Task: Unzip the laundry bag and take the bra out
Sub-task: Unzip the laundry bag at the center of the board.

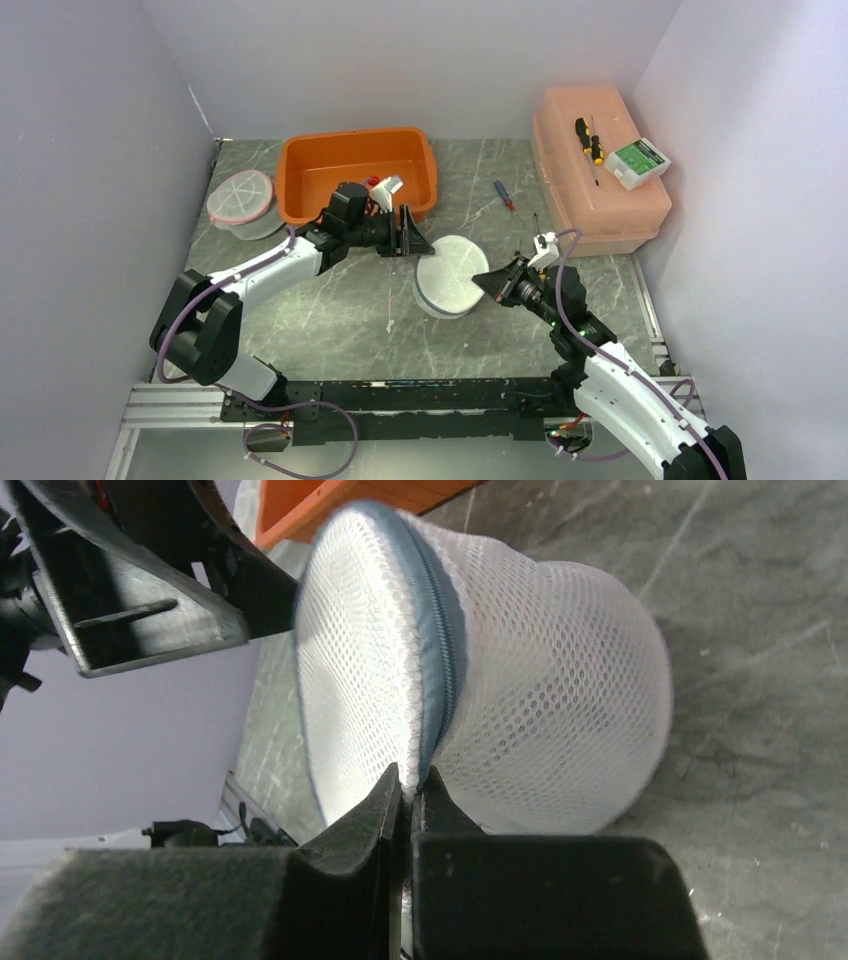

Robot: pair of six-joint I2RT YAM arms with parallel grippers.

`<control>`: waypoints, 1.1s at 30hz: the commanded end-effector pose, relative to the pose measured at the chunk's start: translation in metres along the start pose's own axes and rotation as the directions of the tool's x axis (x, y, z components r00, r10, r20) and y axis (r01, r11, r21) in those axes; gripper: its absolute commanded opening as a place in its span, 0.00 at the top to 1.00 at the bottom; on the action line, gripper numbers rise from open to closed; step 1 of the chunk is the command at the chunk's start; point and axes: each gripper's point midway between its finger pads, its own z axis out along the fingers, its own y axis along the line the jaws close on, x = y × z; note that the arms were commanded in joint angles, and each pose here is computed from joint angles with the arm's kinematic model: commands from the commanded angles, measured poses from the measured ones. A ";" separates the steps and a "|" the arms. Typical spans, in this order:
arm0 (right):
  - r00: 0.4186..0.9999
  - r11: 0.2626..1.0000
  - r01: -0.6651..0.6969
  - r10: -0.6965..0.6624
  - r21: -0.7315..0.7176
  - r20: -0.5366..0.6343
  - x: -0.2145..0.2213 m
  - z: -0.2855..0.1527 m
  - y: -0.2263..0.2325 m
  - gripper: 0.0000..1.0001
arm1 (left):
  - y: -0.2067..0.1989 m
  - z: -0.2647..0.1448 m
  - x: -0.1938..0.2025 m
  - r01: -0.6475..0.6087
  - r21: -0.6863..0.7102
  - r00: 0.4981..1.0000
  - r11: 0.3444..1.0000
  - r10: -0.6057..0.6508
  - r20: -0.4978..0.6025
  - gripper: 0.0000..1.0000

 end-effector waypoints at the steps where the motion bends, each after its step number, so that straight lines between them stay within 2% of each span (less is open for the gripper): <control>1: 0.988 0.993 -0.115 0.113 0.015 0.100 -0.018 -0.001 0.004 1.00 | -0.015 -0.009 -0.035 -0.019 -0.007 0.988 1.000 0.020 0.151 0.19; 3: 0.985 0.991 -0.128 0.123 0.032 0.118 -0.021 -0.002 0.002 1.00 | -0.013 -0.018 -0.032 0.008 -0.038 0.983 0.999 -0.001 0.184 0.06; 11: 0.956 0.967 -0.243 0.227 0.070 0.185 -0.021 -0.006 -0.014 1.00 | -0.013 -0.061 0.004 0.216 -0.160 0.918 0.963 -0.144 0.371 0.05; 15: 0.945 0.957 -0.282 0.264 0.074 0.192 -0.021 -0.006 -0.016 1.00 | -0.010 -0.062 0.042 0.342 -0.203 0.873 0.917 -0.230 0.430 0.05; 18: 0.940 0.951 -0.304 0.288 0.066 0.182 -0.017 -0.004 -0.016 1.00 | -0.010 -0.053 0.063 0.379 -0.206 0.842 0.902 -0.244 0.481 0.05; 27: 0.935 0.943 -0.325 0.310 0.070 0.170 -0.012 -0.007 -0.017 1.00 | -0.030 -0.002 0.060 0.392 -0.144 0.850 0.909 -0.298 0.436 0.05; 33: 0.944 0.951 -0.302 0.290 0.061 0.160 -0.009 -0.011 -0.017 1.00 | -0.044 0.015 0.047 0.390 -0.090 0.840 0.916 -0.314 0.441 0.17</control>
